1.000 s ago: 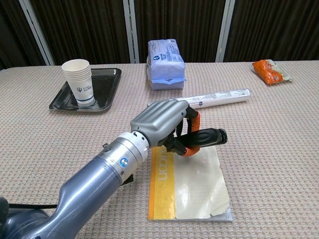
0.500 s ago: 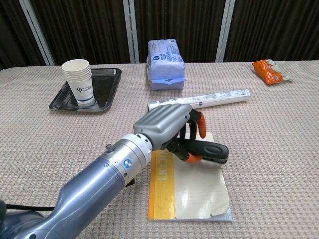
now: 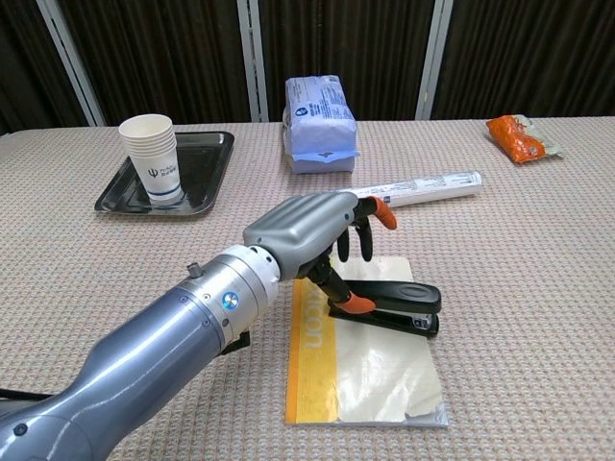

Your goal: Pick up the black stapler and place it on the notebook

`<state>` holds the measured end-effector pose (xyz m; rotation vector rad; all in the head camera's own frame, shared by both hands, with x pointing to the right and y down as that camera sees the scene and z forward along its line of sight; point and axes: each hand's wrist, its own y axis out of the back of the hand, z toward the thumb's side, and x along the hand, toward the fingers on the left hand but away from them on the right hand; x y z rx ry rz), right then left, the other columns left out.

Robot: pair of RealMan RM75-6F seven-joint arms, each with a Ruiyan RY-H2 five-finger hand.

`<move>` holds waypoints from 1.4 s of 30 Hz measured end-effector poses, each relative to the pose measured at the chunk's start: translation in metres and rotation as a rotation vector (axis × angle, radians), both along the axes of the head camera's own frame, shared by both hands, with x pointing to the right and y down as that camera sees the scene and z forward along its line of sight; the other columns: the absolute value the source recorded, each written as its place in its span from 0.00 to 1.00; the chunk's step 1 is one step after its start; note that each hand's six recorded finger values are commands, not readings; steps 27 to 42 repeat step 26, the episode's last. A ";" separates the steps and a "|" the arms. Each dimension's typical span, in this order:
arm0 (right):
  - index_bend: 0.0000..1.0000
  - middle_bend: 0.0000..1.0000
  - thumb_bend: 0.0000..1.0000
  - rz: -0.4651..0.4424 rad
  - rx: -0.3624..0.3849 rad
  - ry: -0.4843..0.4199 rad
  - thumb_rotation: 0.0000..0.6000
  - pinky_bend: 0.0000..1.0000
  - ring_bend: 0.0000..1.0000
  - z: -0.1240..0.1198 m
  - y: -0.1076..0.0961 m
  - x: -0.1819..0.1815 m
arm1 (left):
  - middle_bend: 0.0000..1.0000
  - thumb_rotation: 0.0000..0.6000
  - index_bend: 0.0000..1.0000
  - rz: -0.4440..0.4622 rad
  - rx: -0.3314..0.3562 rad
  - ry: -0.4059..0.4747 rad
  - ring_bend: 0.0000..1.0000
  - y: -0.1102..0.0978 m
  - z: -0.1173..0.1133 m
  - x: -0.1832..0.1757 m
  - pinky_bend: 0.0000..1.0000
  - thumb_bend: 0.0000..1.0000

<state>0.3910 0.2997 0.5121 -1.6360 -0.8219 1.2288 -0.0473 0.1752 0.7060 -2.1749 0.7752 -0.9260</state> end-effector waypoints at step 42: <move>0.00 0.00 0.00 0.095 -0.041 0.012 1.00 0.00 0.00 0.018 -0.029 0.009 | 0.03 1.00 0.00 -0.432 0.317 -0.613 0.01 0.069 -0.131 -0.330 0.13 0.11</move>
